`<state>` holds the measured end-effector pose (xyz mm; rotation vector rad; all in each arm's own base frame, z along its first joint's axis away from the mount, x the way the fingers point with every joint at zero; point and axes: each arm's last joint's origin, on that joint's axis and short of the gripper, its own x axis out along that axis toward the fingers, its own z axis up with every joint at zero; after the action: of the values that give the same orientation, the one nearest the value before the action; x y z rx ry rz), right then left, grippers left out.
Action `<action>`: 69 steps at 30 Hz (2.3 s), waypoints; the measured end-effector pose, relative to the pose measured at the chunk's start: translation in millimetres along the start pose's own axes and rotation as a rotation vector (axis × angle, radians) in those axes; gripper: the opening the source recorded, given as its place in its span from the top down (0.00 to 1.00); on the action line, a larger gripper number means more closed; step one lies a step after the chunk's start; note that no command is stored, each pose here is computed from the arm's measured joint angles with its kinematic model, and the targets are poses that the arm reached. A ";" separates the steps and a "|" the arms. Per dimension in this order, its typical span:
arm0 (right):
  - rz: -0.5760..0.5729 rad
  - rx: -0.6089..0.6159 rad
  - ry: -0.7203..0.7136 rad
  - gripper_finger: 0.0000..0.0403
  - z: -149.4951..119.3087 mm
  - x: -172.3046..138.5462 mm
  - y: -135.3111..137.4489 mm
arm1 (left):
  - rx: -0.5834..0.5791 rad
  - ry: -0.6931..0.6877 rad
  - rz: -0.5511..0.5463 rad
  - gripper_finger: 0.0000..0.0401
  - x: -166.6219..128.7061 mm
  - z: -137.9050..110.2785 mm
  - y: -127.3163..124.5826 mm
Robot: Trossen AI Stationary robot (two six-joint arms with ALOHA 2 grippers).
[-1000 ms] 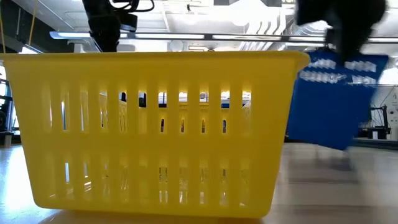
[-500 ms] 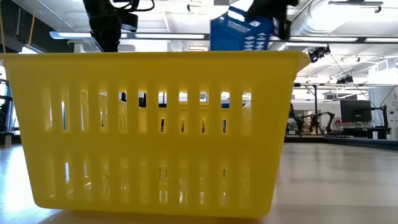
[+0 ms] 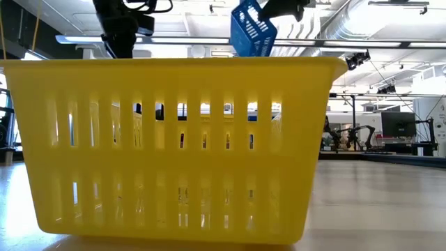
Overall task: Stack baskets on shelf by color
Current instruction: Stack the blue bin on top of the blue bin on the shelf, then stack the yellow bin on top of the blue bin on the shelf
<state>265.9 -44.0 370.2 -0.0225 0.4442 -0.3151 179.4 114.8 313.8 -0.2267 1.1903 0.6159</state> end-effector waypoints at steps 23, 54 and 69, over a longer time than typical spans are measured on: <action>-0.128 -0.353 0.528 1.00 -58.8 67.6 -35.8 | -0.216 0.008 -0.069 0.57 -0.2 0.0 -2.1; -0.172 -0.348 0.696 0.77 -84.9 95.2 -54.8 | -0.217 0.007 -0.071 0.57 -0.2 0.0 -2.2; -0.004 -0.013 0.656 0.73 -40.5 74.8 -33.7 | -0.166 0.005 -0.119 0.57 -3.2 -0.4 -19.8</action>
<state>302.7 -96.9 305.2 0.0704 1.0969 -0.3199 189.4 97.4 313.6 -0.4367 1.1225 0.6098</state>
